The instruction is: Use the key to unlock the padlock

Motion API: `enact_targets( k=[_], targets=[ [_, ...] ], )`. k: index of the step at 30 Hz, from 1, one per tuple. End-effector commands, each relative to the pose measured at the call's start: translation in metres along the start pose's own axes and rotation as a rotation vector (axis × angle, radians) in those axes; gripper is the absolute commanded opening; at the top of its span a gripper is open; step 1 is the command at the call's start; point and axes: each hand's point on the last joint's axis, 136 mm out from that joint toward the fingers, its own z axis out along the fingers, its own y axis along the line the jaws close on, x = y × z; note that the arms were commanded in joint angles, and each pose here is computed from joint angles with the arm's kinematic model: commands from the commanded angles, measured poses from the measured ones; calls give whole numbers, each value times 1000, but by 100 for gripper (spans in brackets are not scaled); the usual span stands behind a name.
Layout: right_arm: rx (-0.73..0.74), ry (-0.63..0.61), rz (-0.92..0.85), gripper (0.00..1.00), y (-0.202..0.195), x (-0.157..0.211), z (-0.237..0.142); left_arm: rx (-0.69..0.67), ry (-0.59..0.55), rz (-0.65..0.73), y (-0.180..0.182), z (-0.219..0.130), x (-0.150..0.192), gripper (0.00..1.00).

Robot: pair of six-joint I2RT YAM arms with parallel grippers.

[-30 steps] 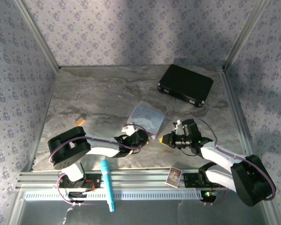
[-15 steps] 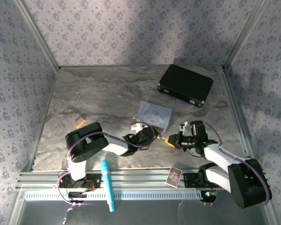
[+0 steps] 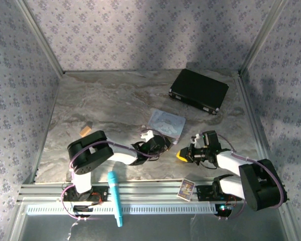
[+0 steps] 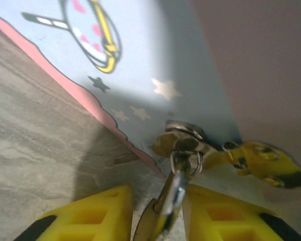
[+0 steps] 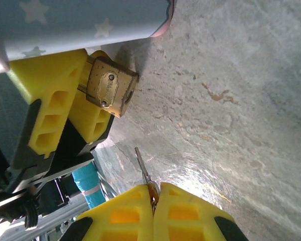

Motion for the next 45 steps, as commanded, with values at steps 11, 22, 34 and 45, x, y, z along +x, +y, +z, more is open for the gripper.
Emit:
enact_targets(
  k=[11, 22, 34, 45],
  targets=[
    [14, -17, -14, 0, 3, -5, -3, -354, 121, 235, 74, -5, 28, 43],
    [36, -35, -15, 0, 0, -5, 2, -380, 126, 258, 73, -4, 34, 27],
    [-32, -80, 34, 0, 15, -16, 17, -252, 114, 147, 45, -16, 21, 10],
    [-77, 9, 36, 0, 21, -8, 33, -115, 135, -47, 32, -13, 20, 4]
  ],
)
